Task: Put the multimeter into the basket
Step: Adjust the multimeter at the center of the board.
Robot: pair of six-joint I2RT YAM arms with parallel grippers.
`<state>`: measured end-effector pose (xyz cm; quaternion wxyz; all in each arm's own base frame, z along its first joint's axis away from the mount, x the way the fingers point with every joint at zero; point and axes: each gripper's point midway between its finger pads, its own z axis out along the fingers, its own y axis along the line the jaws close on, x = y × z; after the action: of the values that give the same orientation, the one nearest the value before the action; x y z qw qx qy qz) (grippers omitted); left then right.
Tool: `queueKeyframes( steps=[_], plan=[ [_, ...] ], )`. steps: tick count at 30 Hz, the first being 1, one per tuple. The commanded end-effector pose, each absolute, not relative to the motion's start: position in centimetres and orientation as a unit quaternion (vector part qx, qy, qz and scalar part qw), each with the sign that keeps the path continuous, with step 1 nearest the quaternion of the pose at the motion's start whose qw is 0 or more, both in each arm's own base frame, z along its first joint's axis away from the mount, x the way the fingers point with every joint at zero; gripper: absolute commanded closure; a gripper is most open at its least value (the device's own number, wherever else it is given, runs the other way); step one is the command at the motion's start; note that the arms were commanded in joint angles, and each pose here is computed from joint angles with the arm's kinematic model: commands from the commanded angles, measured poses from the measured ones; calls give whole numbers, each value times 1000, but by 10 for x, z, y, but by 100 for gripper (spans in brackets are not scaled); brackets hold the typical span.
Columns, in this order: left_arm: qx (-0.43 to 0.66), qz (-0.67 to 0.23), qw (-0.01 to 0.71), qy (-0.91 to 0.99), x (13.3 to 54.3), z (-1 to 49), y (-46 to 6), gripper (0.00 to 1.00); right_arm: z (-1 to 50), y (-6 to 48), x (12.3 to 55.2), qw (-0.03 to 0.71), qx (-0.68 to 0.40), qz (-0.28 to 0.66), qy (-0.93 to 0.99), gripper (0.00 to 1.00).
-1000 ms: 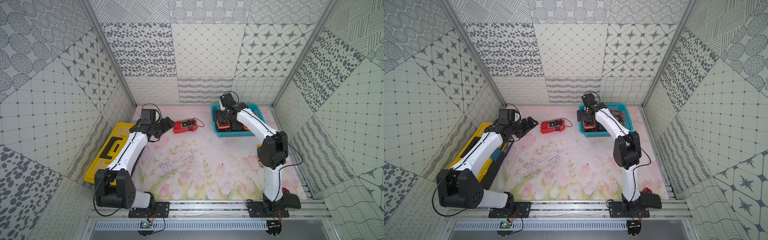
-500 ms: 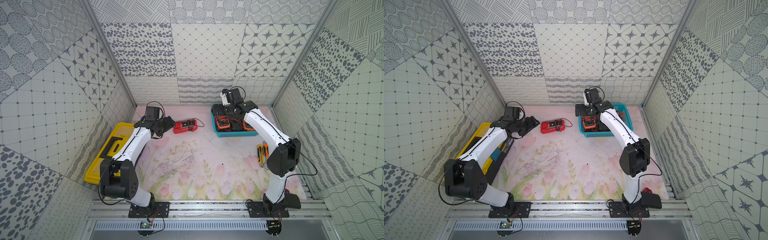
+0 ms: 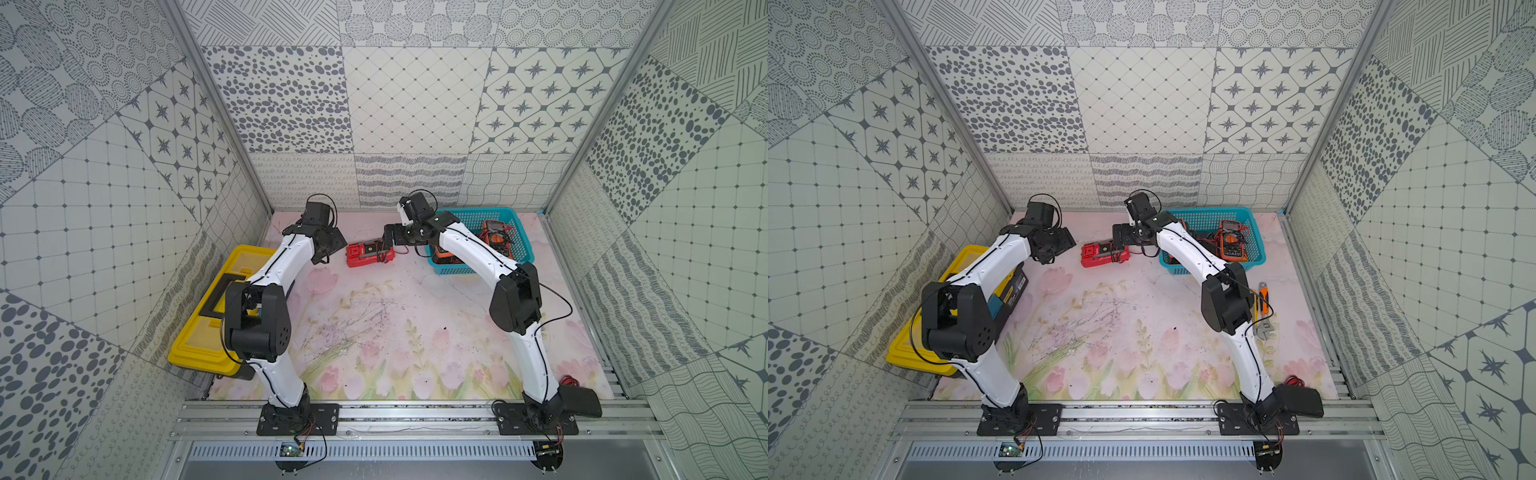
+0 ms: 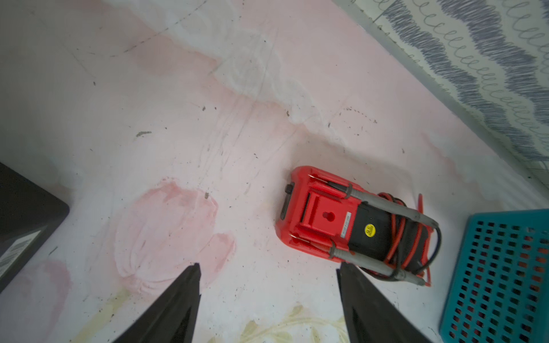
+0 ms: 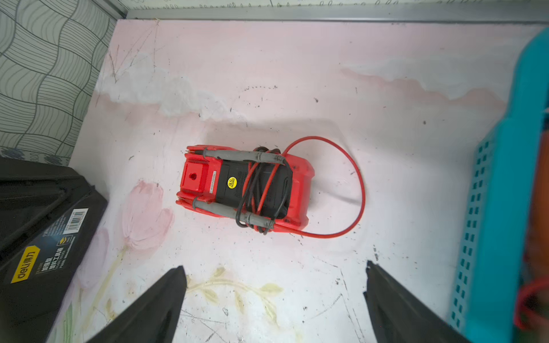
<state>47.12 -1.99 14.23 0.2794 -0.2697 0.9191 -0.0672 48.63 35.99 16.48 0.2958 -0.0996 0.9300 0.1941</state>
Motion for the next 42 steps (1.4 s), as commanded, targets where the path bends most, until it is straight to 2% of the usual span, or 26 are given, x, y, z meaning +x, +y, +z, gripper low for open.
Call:
queueKeyframes(
  steps=[1,19,32,36,42],
  plan=[
    [-261,4,253,932,470,123,-5,24,163,366,500,305,-70,201,928,1],
    [-213,8,171,962,487,54,-40,37,107,395,511,261,-52,222,938,1],
    [-210,-4,157,965,487,40,-47,41,65,422,516,226,-66,261,936,1],
    [-209,-15,154,965,488,37,-50,43,66,442,508,208,-88,312,923,2],
    [-202,-26,147,968,484,35,-56,52,111,474,487,215,-147,384,886,15]
  ],
)
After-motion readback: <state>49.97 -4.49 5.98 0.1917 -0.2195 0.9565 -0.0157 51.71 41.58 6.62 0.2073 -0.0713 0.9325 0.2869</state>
